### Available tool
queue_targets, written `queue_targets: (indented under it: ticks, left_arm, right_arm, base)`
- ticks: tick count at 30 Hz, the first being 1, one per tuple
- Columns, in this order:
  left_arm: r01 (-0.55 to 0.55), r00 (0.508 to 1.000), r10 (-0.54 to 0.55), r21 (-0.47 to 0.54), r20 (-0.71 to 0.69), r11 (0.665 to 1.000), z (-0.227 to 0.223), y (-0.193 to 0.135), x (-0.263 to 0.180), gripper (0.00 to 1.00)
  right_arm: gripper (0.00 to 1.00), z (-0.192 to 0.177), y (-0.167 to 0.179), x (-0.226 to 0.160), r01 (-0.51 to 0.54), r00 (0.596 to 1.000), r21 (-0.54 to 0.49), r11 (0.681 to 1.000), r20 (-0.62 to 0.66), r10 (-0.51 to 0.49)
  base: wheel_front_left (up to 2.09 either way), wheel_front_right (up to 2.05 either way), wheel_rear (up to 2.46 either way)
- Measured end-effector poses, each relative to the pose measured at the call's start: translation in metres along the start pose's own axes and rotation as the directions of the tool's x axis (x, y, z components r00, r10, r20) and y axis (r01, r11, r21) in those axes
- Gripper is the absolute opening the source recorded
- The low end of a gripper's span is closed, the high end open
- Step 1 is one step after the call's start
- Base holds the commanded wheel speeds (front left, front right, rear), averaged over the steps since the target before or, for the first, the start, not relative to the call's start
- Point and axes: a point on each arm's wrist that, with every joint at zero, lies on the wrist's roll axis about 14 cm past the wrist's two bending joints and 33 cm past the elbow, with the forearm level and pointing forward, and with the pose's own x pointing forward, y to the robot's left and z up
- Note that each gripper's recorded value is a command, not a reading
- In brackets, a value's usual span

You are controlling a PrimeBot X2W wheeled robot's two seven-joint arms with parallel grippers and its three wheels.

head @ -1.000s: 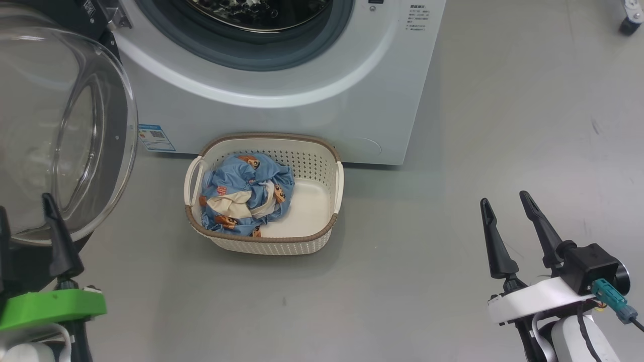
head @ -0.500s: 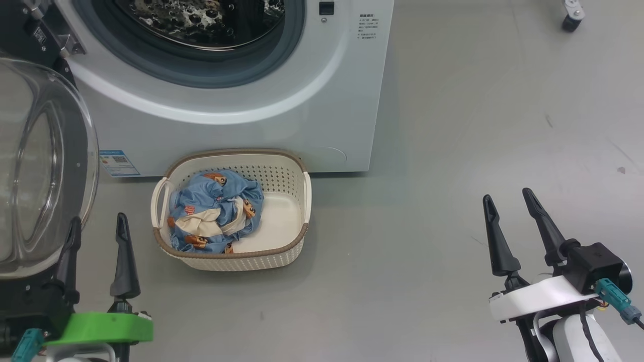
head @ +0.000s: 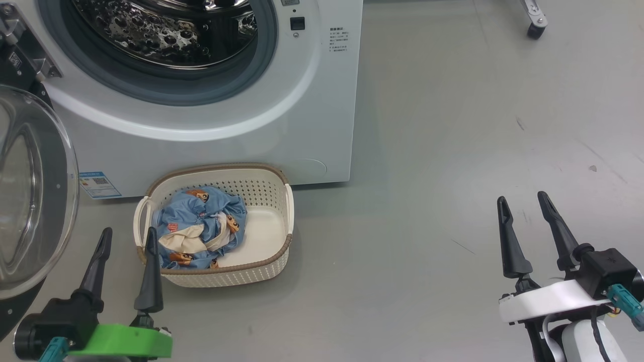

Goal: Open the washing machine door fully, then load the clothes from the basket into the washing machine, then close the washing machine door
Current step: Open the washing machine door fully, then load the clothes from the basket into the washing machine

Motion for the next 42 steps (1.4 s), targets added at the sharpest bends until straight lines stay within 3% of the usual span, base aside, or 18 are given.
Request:
queue_targets:
  ticks: [42]
  left_arm:
    - [-0.030,1.000,0.030,0.000,-0.007,1.000,-0.001,0.009,-0.008,1.00]
  right_arm:
    - [1.00,-0.004,0.008,0.003,-0.017,1.000,0.013,1.000,-0.006,0.017]
  base:
    - [0.00,0.00,0.00]
